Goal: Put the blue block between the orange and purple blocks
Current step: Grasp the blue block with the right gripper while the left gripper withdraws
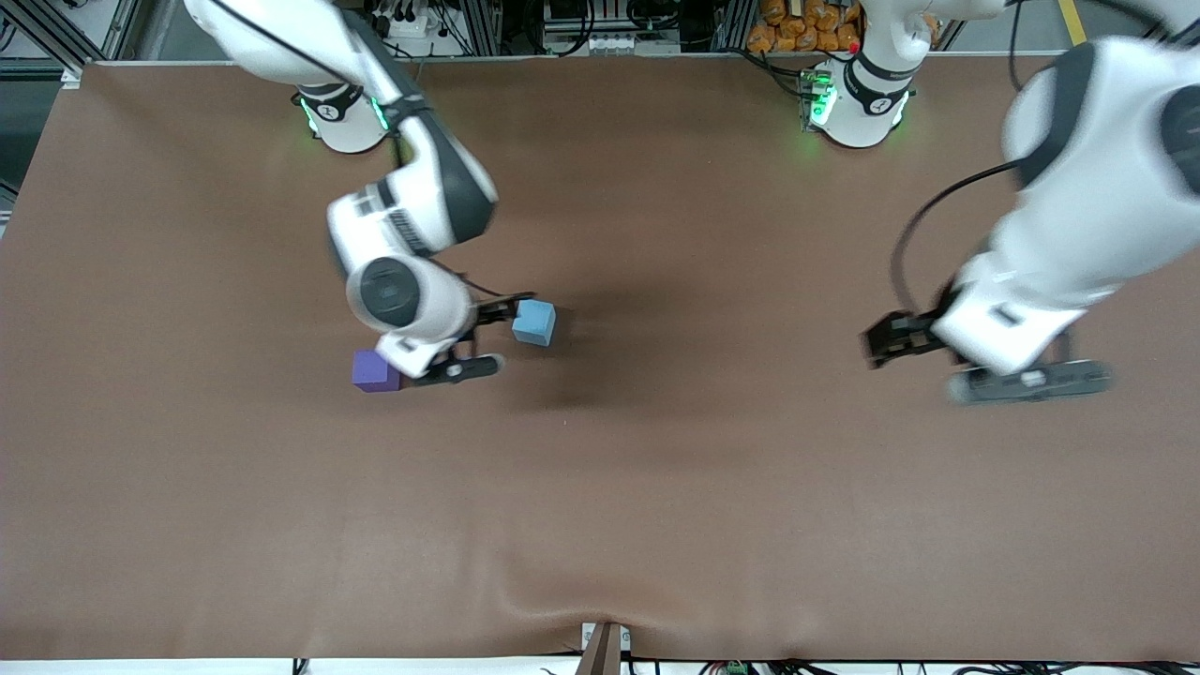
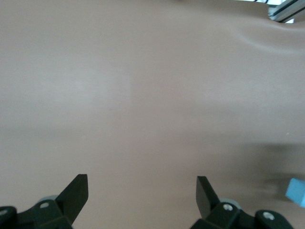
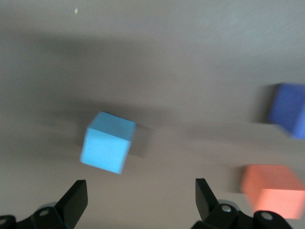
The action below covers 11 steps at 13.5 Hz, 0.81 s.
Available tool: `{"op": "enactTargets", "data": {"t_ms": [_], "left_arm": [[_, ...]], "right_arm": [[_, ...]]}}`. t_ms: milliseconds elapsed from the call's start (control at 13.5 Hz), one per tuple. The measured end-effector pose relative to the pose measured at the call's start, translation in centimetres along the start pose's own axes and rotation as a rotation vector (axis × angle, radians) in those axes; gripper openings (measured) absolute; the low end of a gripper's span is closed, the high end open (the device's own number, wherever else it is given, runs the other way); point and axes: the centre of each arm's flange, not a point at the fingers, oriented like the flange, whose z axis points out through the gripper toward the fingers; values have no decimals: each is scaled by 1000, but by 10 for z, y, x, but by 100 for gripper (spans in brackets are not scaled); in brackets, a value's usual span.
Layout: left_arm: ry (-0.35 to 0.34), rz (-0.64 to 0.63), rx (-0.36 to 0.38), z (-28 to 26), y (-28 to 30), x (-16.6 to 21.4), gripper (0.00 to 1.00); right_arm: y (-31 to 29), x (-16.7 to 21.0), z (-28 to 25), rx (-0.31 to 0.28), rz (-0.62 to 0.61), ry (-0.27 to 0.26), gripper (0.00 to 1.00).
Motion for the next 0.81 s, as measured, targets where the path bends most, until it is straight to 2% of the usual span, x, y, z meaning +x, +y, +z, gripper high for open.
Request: {"op": "enactTargets", "data": {"t_ms": [148,295,665,812], "left_arm": [[-8,21,8,-11,-38,-7,100],[-26,8,16,-12,-62,-17,100],[-61,-11,46,-13,-82,-59,100],[-51,-18,51,-13,-88,-75,100]], "right_arm": [[-37,-19,30,-4,55,39,100],[-48,-28,55,-7,72,56,100],[-45,-28,103,-3,89,96,100],[-55,-31,113,1,110,112,100]]}}
